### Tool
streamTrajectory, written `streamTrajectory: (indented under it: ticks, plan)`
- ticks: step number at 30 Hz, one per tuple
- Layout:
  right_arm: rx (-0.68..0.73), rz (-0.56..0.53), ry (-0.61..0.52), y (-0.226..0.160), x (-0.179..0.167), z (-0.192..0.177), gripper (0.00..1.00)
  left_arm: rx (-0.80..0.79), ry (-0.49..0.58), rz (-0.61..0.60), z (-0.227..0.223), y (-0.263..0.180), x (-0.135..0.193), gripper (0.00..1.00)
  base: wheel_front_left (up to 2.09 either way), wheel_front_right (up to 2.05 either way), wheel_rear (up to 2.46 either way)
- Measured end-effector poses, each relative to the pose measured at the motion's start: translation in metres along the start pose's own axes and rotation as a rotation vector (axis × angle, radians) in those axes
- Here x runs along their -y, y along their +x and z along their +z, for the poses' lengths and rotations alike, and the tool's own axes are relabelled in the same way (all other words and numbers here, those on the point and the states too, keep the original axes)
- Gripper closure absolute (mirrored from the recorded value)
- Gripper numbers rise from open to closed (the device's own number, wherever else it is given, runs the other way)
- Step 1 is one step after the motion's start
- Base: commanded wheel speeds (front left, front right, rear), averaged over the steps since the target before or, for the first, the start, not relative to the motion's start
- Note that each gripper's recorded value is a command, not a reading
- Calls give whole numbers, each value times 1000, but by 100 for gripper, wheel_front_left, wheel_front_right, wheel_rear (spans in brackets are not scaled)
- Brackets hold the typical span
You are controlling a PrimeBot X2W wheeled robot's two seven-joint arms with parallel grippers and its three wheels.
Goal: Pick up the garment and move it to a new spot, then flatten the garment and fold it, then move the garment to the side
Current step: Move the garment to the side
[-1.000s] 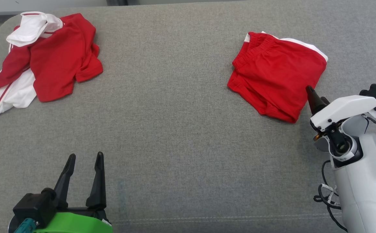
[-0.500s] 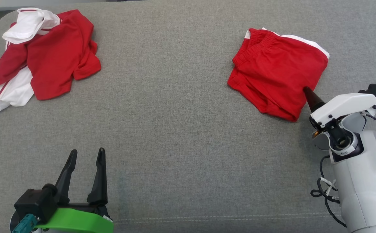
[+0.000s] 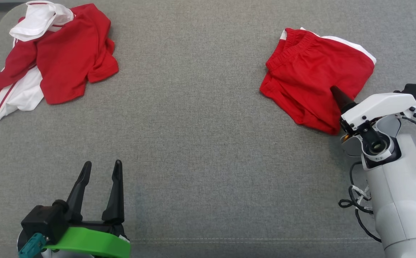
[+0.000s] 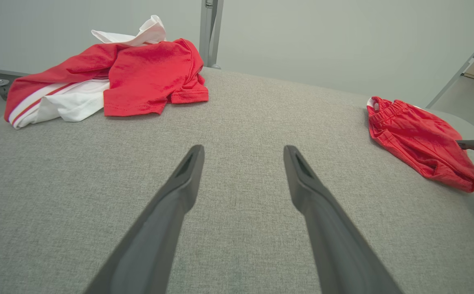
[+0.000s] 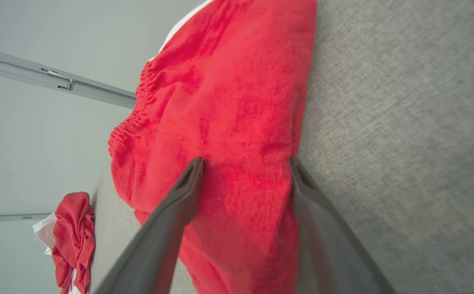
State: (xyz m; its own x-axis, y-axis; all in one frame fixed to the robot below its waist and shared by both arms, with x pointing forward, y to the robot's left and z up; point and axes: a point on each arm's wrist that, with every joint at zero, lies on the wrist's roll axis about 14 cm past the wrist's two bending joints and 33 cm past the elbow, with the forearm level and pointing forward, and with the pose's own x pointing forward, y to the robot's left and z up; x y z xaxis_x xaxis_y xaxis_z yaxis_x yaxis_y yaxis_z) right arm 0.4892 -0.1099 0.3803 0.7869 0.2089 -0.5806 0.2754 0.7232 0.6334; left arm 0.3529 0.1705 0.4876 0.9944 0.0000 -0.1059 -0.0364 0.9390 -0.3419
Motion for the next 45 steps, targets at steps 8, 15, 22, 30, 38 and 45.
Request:
streamTrajectory:
  ticks: [8, 15, 22, 30, 38, 45]
  plan:
    - [-2, 21, 3, 12, -12, 0, 100, -3, -4, 21, -2, 2, -5, 0, 0, 0, 0]
    - [7, 28, -39, 16, -19, 3, 100, -2, -10, 39, -3, 2, -10, 0, 0, 0, 0]
    - [32, 20, -78, 16, -18, 19, 100, -2, -13, 33, -4, 4, -8, 0, 0, 0, 0]
    - [60, -62, -193, 15, 10, 62, 100, -11, -17, 12, -7, 8, -3, 0, 0, 0, 0]
    - [91, -166, -306, 17, 40, 116, 100, -2, -8, -8, -2, 17, -1, 0, 0, 0, 0]
    - [120, -220, -381, 32, 47, 156, 100, -55, -7, -5, -15, 22, -4, 0, 0, 0, 0]
